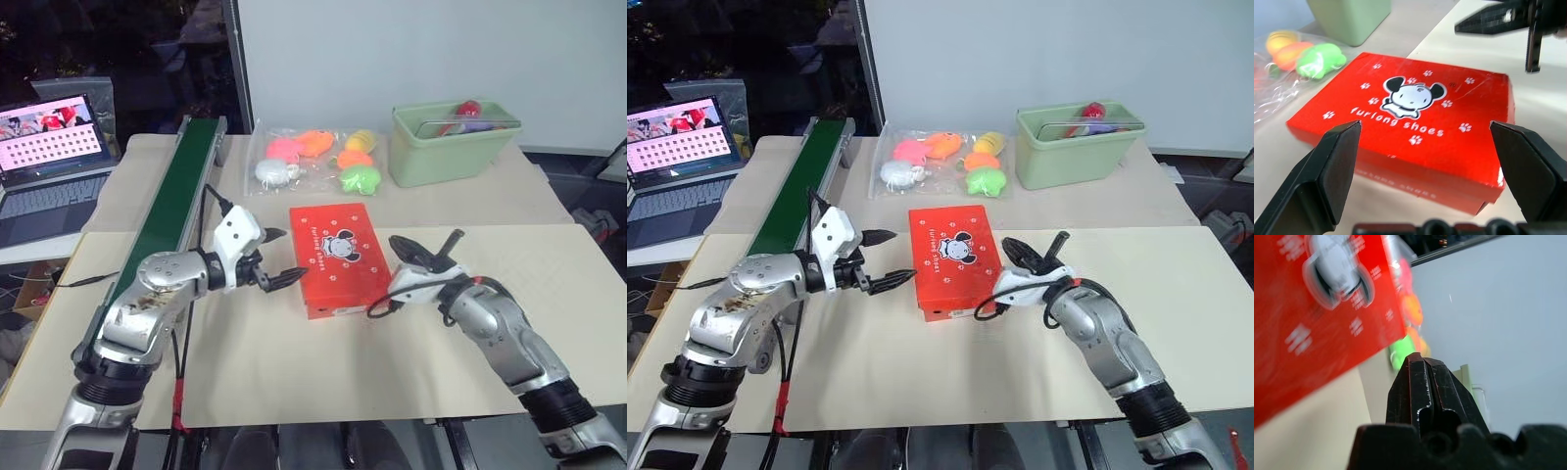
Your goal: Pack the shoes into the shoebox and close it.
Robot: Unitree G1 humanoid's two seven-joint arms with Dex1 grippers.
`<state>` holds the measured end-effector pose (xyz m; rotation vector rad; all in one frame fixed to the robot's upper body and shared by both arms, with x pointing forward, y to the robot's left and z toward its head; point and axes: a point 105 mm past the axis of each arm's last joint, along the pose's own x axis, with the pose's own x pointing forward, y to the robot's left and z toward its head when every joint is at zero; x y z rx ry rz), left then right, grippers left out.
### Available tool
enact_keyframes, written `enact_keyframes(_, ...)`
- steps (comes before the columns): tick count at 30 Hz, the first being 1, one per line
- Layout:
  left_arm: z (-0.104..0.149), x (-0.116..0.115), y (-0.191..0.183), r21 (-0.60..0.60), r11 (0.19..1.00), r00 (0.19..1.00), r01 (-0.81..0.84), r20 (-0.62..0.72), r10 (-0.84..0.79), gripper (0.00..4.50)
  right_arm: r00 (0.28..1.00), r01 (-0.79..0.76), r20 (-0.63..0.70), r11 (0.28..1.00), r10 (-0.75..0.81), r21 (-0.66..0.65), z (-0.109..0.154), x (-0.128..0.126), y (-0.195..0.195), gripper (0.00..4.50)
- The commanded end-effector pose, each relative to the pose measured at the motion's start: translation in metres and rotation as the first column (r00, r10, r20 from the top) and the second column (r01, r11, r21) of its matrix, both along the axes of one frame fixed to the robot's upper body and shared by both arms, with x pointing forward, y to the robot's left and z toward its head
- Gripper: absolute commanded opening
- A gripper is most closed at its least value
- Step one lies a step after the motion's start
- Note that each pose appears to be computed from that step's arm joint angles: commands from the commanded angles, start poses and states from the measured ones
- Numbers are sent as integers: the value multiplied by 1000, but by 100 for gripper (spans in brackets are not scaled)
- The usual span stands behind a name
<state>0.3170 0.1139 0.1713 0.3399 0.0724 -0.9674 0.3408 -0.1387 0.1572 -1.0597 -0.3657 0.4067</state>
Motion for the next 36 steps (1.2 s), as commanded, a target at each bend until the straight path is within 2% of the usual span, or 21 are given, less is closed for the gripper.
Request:
enact_keyframes(1, 9, -6, 10, 12, 1000, 1000, 11, 27, -11, 450, 951, -9, -251, 824, 183, 566, 37, 4, 28, 4)
enact_keyframes(3, 7, -7, 12, 21, 1000, 1000, 10, 22, -11, 450, 869, 26, -356, 685, 345, 728, 43, 3, 50, 4)
enact_keyframes(5, 6, -8, 12, 21, 1000, 1000, 10, 19, -11, 450, 759, 108, -462, 610, 459, 785, 37, 5, 65, 4)
enact_keyframes(7, 5, -9, 11, 17, 1000, 1000, 13, 18, -13, 450, 675, 137, -542, 637, 500, 759, 26, 7, 78, 4)
enact_keyframes(8, 4, -9, 10, 17, 1000, 1000, 14, 18, -14, 450, 664, 123, -571, 682, 483, 721, 19, 9, 83, 4)
enact_keyframes(11, 4, -10, 8, 12, 1000, 1000, 14, 20, -15, 450, 641, 126, -643, 769, 419, 626, -1, 15, 88, 4)
enact_keyframes(15, 8, -10, 8, 5, 1000, 1000, 3, 29, -3, 450, 598, 161, -729, 841, 334, 517, -32, 22, 85, 4)
enact_keyframes(20, 8, -12, 9, 4, 1000, 999, -9, 33, 9, 450, 563, 146, -777, 891, 282, 430, -53, 22, 86, 4)
enact_keyframes(23, 7, -14, 10, -6, 1000, 999, -22, 35, 23, 450, 583, 110, -767, 910, 267, 400, -53, 21, 87, 4)
enact_keyframes(25, 9, -13, 11, -30, 998, 998, -49, 46, 50, 450, 596, 121, -745, 884, 299, 451, -42, 23, 87, 4)
enact_keyframes(29, 8, -10, 26, -90, 981, 983, -173, 50, 178, 450, 666, 167, -617, 723, 419, 671, 19, 29, 70, 4)
enact_keyframes(30, 8, -9, 28, -105, 975, 978, -195, 47, 201, 450, 673, 172, -600, 698, 432, 695, 27, 29, 66, 4)
enact_keyframes(34, 14, 1, 46, -230, 897, 918, -378, 34, 395, 450, 787, 267, -480, 488, 387, 831, 70, 37, 2, 4)
enact_keyframes(36, 16, 4, 50, -277, 861, 894, -427, 13, 448, 450, 826, 297, -457, 434, 331, 851, 76, 39, -22, 4)
